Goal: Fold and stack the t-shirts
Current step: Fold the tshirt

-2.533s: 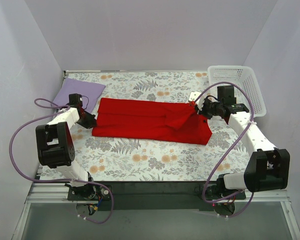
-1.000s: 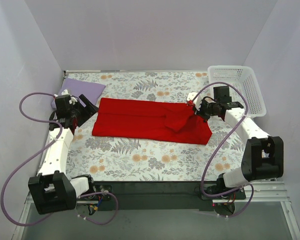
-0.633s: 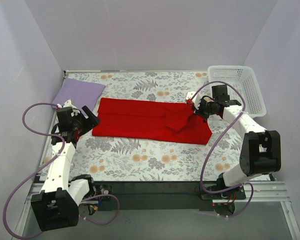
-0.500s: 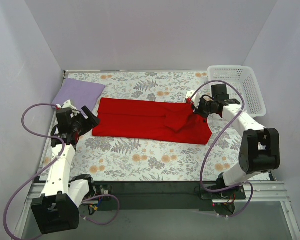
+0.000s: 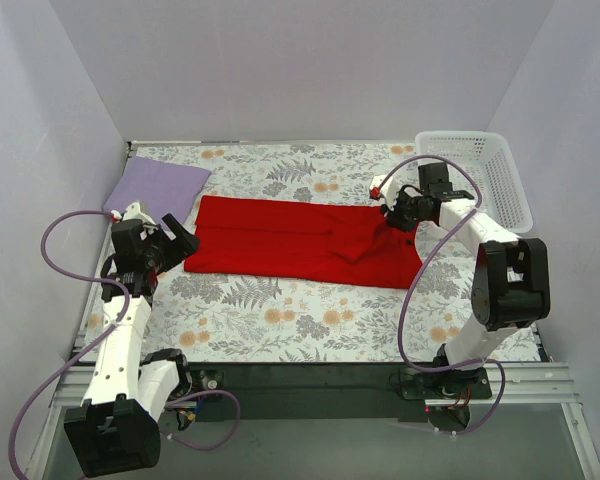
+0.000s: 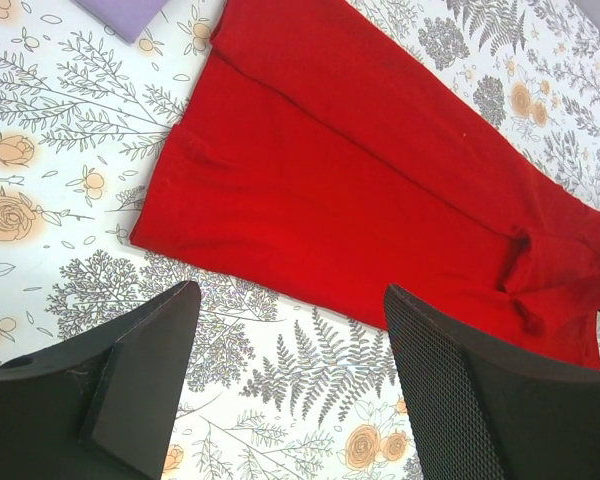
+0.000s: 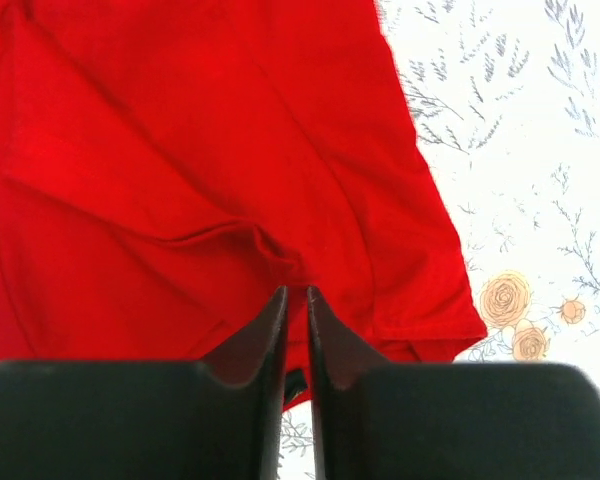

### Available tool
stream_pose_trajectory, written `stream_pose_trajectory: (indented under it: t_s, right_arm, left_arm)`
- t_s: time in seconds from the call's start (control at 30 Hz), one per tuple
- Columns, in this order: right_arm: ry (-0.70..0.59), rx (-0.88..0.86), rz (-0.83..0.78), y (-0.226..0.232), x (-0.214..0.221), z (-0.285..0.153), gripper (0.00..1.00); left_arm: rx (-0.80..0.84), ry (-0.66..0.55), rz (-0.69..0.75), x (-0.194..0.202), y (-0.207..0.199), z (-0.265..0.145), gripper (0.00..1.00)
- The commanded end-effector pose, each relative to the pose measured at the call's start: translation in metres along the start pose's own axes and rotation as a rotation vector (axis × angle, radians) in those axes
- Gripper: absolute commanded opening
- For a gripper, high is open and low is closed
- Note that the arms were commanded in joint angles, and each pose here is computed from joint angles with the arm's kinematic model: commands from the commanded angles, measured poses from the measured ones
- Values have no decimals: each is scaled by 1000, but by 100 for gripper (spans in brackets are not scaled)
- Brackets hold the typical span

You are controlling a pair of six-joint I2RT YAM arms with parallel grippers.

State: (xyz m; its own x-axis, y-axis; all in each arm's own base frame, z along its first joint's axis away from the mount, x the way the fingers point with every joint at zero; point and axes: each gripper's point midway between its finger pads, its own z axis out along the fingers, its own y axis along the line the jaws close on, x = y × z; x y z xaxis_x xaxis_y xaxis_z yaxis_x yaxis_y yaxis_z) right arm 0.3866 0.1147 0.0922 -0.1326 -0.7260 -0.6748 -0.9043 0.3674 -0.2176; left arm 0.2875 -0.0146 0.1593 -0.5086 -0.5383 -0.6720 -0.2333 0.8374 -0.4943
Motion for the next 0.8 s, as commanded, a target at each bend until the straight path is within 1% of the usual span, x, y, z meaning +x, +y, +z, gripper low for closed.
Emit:
stream_pose_trajectory:
  t_s: [0.0, 0.07, 0.13, 0.27, 0.37, 0.53, 0.77]
  right_arm:
    - [-23, 97, 25, -35, -17, -2, 34]
    - [-9, 143, 54, -53, -20, -1, 43]
    - [-1, 177, 97, -64, -23, -2, 48]
    - [-43, 195, 101, -75, -41, -9, 51]
    - [-80, 180, 88, -71, -53, -16, 54]
    - [-124, 91, 38, -46, -63, -24, 56]
    - [-139, 3, -4, -18, -62, -31, 57]
  left_arm:
    - [6, -37, 14, -6, -1, -4, 73]
    - [7, -42, 15, -6, -1, -5, 73]
    - [8, -41, 15, -5, -1, -5, 73]
    - [9, -49, 16, -6, -1, -6, 74]
    - [13, -57, 17, -7, -2, -7, 74]
    - [31, -68, 22, -9, -5, -8, 74]
    - [51, -71, 27, -8, -8, -8, 75]
